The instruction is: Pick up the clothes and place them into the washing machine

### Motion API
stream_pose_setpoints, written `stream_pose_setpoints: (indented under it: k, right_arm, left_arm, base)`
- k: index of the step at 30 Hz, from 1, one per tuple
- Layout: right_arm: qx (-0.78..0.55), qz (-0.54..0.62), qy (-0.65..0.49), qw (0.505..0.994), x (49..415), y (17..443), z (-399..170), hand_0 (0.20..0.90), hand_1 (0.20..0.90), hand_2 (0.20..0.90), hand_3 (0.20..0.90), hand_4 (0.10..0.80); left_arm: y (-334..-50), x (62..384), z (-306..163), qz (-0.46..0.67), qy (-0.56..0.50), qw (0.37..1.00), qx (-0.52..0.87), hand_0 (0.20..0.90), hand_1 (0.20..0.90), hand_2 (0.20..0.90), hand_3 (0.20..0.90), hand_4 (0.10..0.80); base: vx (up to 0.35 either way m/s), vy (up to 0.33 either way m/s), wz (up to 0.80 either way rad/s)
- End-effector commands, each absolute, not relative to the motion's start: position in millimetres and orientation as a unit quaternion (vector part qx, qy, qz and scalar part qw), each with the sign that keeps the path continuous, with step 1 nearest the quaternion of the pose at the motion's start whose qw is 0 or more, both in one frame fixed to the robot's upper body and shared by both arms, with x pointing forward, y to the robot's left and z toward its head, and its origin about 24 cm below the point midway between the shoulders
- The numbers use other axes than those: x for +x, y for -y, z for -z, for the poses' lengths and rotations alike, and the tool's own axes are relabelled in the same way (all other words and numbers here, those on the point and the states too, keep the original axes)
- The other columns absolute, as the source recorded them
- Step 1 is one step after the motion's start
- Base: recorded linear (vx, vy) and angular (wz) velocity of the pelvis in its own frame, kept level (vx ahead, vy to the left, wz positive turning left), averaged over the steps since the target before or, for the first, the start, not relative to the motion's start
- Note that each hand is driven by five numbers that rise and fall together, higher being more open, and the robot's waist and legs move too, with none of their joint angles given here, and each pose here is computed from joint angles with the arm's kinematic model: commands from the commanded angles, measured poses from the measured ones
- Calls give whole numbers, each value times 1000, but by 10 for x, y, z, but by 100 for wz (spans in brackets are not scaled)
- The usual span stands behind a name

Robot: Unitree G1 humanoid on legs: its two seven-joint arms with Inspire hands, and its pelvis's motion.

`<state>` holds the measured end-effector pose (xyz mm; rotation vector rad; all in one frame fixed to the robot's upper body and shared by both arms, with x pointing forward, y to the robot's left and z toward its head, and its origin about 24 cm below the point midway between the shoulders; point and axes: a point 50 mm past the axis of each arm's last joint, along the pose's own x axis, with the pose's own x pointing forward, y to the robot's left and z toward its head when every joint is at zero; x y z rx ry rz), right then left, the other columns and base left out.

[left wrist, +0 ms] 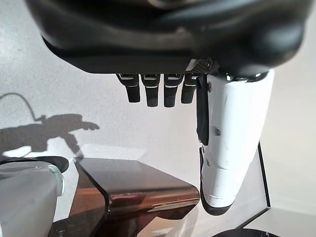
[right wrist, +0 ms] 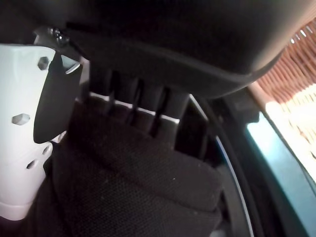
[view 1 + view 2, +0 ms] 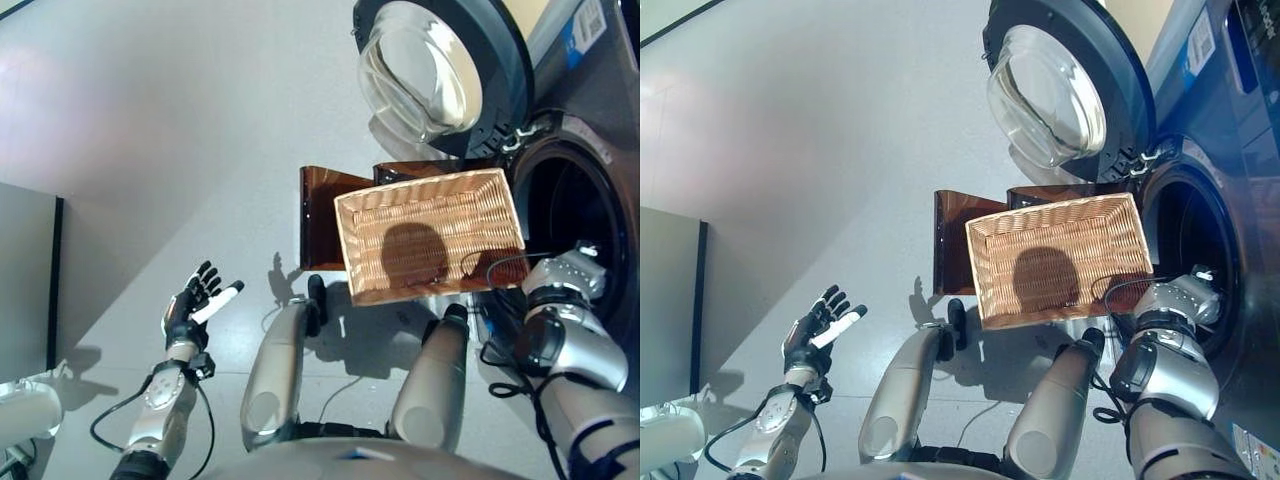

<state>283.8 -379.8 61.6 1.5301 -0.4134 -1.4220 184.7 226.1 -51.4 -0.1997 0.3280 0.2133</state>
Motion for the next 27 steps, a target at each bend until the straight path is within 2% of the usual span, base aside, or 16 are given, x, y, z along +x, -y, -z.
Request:
stream_pose_setpoints:
  k: [1,11,14,15,17,19,27]
  right_arm:
    - [577,591,233,514,2728,3982,-797,900,900,900,900,800]
    - [570,603,207,518,2683,3921,-623,900,900,900,900,800]
    - [539,606,150,565,2689,3859,-476,900,900,900,900,800]
    - [538,606,148,566,2692,3863,-482,900,900,900,900,800]
    - [492,592,100,631,2740,3791,-409,900,900,900,900,800]
    - [462,580,80,665,2757,3752,-377,900,900,900,900,800]
    - [439,561,20,701,2714,3486,-44,900,900,900,900,800]
  left_arm:
    - [-2608,1747,368,-151,-131,978,-62,900,900,900,900,800]
    - [-2634,1742,357,-160,-125,977,-68,900,900,900,900,800]
    - [-2634,1747,350,-154,-124,978,-66,900,900,900,900,800]
    - [-2633,1744,352,-154,-124,978,-67,900,900,900,900,800]
    - [-2627,1787,322,-149,-115,980,-60,900,900,900,900,800]
    - [-2622,1804,314,-147,-111,981,-59,900,900,900,900,800]
    - [-2660,1821,305,-168,-100,979,-63,900,900,900,900,800]
  base:
    - [0,0,0]
    - [11,-2,0]
    - [26,-5,0]
    - [-14,-8,-3]
    - [0,0,0]
    - [0,0,0]
    - [31,-13,1]
